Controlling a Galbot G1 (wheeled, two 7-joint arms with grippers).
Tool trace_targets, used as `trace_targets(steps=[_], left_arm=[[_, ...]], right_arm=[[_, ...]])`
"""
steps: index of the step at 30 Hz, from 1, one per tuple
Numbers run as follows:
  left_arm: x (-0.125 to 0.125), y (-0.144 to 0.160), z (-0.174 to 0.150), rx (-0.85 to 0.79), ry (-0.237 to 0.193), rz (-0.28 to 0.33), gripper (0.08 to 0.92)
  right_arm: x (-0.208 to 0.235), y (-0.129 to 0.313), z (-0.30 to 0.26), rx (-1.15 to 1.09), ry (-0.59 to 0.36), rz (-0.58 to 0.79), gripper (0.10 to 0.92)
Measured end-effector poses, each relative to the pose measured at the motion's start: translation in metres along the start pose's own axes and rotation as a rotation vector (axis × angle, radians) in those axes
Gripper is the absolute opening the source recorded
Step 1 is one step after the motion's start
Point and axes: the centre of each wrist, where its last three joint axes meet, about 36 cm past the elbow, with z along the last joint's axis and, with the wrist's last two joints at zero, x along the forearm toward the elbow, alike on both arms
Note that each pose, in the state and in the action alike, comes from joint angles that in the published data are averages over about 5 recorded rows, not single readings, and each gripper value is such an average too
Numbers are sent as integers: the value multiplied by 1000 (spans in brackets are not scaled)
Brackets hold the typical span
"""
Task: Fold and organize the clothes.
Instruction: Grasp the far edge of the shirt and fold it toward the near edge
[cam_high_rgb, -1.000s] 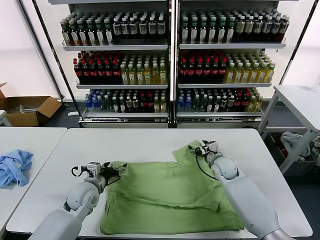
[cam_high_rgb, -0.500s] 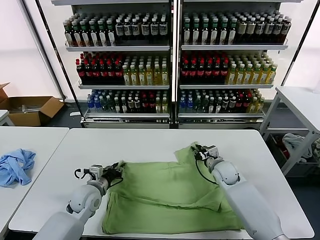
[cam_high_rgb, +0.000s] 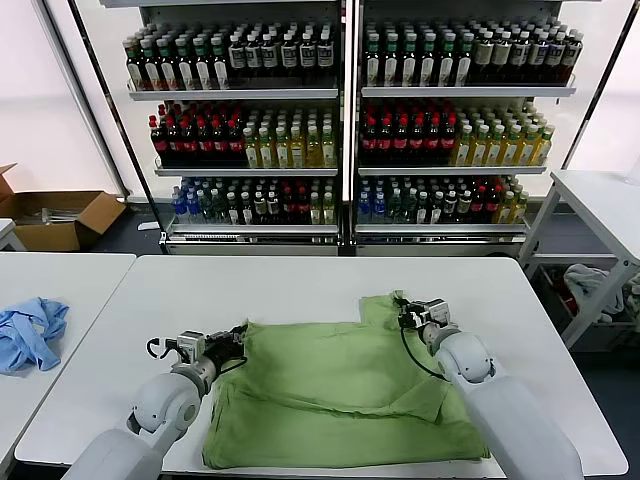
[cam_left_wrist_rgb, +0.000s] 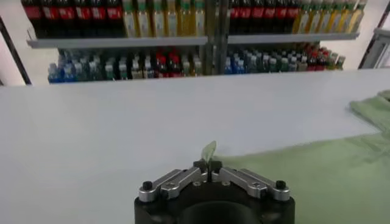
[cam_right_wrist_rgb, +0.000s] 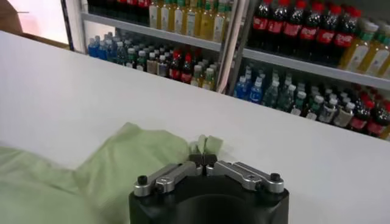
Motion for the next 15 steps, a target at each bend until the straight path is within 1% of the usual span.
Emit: trace_targets(steps=[4,9,15], left_arm=[[13,-1,-6,-8,-40,-2,85],[32,-4,-12,-27,-78,1,85],[58,-13,-12,-62,-99,7,85]], right_arm=[[20,-1,-16,-8,-67,10,112],[51,-2,-27,-5,-130,17,112],[93,2,-22,9,-165,17,112]])
